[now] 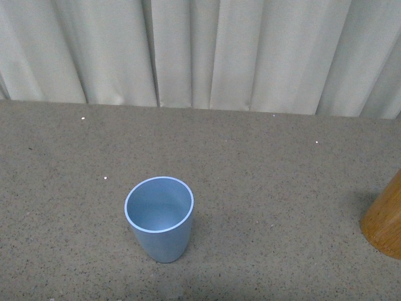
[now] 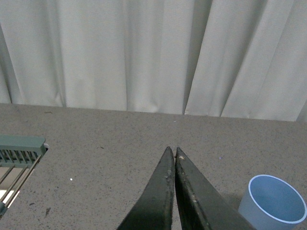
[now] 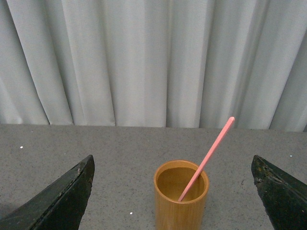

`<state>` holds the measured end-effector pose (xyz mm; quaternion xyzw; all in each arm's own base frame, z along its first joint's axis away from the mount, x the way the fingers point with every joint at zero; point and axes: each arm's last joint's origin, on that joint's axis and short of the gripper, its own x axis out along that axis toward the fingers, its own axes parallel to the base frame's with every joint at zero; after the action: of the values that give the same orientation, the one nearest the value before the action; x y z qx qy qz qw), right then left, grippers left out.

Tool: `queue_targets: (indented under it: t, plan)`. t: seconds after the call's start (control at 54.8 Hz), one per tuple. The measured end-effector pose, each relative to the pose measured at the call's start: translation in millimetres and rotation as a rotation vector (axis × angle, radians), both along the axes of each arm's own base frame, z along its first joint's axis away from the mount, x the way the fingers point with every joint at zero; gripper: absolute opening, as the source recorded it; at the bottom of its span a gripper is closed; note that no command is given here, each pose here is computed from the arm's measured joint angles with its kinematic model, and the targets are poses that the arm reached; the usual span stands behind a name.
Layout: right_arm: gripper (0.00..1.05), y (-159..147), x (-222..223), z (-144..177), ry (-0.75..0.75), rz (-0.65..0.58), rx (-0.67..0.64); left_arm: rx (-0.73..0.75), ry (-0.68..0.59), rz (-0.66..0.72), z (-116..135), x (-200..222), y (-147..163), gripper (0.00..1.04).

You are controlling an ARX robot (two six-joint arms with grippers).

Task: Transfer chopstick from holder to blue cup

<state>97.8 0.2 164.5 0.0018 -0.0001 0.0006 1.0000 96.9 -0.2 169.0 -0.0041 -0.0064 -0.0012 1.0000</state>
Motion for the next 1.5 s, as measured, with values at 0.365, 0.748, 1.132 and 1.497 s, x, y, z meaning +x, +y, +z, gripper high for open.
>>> queue_targets:
  t: [0.365,0.748,1.132,1.497]
  plan:
    - [0.95,-41.6,54.2,46.5,0.254,-0.679,0.255,0.000,-0.002,0.000,0.1,-0.1,0.0,0.70]
    - [0.95,-51.0,124.4,47.0,0.446,-0.512,0.419,0.002,-0.002,0.000,0.1,-0.1,0.0,0.98]
    - [0.95,-32.2,157.0,4.7,0.601,-0.483,0.429,0.002,-0.002,0.000,0.1,-0.1,0.0,0.98]
    - [0.95,-46.6,177.7,-15.4,0.631,-0.496,0.474,0.002,-0.002,0.000,0.1,-0.1,0.0,0.98]
